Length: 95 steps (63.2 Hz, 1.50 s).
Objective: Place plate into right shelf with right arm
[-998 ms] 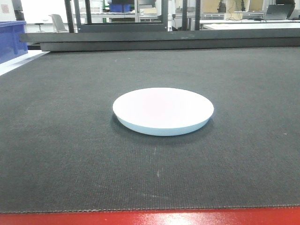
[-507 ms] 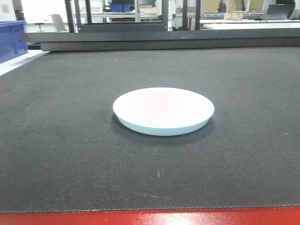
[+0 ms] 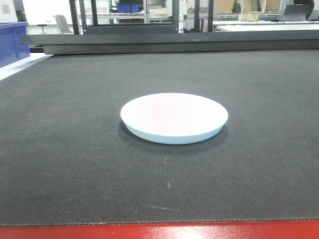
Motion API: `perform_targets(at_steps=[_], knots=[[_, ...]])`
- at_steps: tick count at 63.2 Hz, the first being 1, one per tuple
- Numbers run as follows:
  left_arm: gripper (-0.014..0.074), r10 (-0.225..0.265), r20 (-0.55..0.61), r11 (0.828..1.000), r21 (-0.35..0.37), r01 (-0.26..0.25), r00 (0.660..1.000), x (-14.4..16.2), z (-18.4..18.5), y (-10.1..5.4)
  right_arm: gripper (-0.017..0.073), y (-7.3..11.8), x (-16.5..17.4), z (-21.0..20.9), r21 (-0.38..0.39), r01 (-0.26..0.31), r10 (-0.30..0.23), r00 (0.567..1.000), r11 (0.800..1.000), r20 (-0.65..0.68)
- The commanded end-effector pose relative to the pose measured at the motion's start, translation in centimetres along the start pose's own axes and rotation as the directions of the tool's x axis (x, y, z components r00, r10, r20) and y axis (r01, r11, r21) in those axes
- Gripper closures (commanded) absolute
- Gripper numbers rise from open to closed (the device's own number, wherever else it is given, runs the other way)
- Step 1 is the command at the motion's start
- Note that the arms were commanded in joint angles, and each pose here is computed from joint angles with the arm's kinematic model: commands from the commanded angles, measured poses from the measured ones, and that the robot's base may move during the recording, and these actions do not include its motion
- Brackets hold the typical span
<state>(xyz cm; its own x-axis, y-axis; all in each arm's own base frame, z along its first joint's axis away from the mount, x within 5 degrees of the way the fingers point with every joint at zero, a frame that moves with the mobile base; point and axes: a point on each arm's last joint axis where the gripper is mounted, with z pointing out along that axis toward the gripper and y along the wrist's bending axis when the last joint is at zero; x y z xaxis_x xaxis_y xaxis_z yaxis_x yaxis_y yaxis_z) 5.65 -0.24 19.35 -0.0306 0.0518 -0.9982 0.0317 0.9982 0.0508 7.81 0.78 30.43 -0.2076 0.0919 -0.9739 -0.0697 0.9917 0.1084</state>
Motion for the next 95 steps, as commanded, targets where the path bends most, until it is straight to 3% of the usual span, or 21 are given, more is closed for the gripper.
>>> perform_targets(at_steps=[1,10,19,31,45,55,74,95], knots=[[0.064,-0.005,0.082,1.0,-0.019,0.007,0.997,-0.5,-0.1,0.2,0.0046,0.0,-3.1,1.3,0.018,0.023,-0.024,0.999,1.0,0.039],[0.064,-0.005,0.082,1.0,-0.019,0.007,0.997,-0.5,-0.1,0.2,0.004,0.3,-5.1,4.8,0.008,0.053,-0.052,0.994,0.999,-0.092],[0.064,-0.005,0.082,1.0,-0.019,0.007,0.997,-0.5,-0.1,0.2,0.004,2.2,-8.1,8.6,-0.077,0.108,-0.121,0.975,0.991,-0.189],[0.064,-0.005,0.082,1.0,-0.019,0.007,0.997,-0.5,-0.1,0.2,0.004,6.4,-9.9,15.1,-0.16,0.05,-0.101,0.94,0.986,-0.327],[0.064,-0.005,0.082,1.0,-0.019,0.007,0.997,-0.5,-0.1,0.2,0.004,11.2,-7.3,22.8,-0.174,0.032,-0.114,0.868,0.984,-0.483],[0.064,-0.005,0.082,1.0,-0.019,0.007,0.997,-0.5,-0.1,0.2,0.0042,13.2,-4.2,26.4,-0.199,0.052,-0.155,0.825,0.979,-0.544],[0.064,-0.005,0.082,1.0,-0.019,0.007,0.997,-0.5,-0.1,0.2,0.0042,13.5,-0.1,29.8,-0.2,0.093,-0.196,0.783,0.975,-0.591],[0.064,-0.005,0.082,1.0,-0.019,0.007,0.997,-0.5,-0.1,0.2,0.0043,12.9,2.0,31.4,-0.184,0.095,-0.191,0.761,0.978,-0.62]])
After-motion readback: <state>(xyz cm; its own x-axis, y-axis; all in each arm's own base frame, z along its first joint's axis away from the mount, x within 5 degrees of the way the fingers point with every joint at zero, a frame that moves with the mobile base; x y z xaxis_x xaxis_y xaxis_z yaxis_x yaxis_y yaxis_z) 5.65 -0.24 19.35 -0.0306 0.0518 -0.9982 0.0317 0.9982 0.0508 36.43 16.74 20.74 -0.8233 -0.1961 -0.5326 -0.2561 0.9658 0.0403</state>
